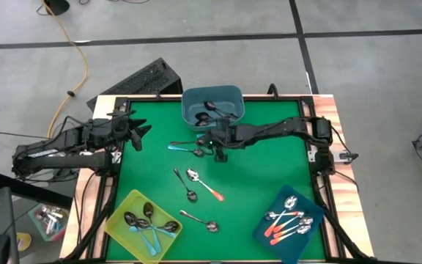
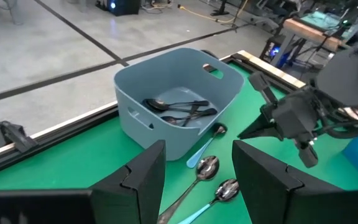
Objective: Sort silverware by color (type)
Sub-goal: Put the light blue spoon into the yellow bin
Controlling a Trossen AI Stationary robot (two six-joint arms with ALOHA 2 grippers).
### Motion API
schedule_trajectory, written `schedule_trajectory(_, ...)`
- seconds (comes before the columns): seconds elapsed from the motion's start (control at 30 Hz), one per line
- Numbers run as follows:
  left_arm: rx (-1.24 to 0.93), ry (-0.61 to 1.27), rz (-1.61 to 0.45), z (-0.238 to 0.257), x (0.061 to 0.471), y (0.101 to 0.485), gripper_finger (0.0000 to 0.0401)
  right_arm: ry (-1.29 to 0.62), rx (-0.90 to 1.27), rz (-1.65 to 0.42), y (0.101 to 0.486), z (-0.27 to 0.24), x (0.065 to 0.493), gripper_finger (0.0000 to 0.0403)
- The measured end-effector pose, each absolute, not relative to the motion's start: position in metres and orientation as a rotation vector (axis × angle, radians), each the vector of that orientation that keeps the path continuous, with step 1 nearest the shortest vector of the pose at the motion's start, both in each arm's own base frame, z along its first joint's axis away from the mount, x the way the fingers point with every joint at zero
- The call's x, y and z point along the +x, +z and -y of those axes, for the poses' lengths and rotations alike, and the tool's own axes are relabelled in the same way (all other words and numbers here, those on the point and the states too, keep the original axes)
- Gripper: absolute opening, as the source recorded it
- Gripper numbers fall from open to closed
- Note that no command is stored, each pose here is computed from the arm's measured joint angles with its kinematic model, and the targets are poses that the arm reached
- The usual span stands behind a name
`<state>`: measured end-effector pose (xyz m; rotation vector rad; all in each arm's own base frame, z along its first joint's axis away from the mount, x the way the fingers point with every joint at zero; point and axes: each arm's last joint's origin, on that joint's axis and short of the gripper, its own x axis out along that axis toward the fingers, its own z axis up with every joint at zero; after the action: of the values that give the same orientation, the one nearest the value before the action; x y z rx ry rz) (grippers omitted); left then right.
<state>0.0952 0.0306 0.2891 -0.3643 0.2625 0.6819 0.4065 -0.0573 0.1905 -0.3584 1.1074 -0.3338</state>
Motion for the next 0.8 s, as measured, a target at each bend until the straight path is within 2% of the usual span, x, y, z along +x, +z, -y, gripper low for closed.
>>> schedule_trajectory(0.17, -0.358, 0.698, -0.271, -0.031, 0.095, 0.288, 0.017, -0.37, -0.352, -1.07, 0.187, 0.076, 0.411, 0.0002)
schedule_trajectory(0.5, -0.354, 0.703, -0.297, -0.031, 0.094, 0.286, 0.017, -0.327, -0.414, -1.16, 0.151, 0.083, 0.417, 0.0001)
schedule_trajectory(0.8, -0.35, 0.72, -0.294, -0.031, 0.093, 0.286, 0.017, -0.387, -0.451, -1.181, 0.15, 0.086, 0.416, 0.0)
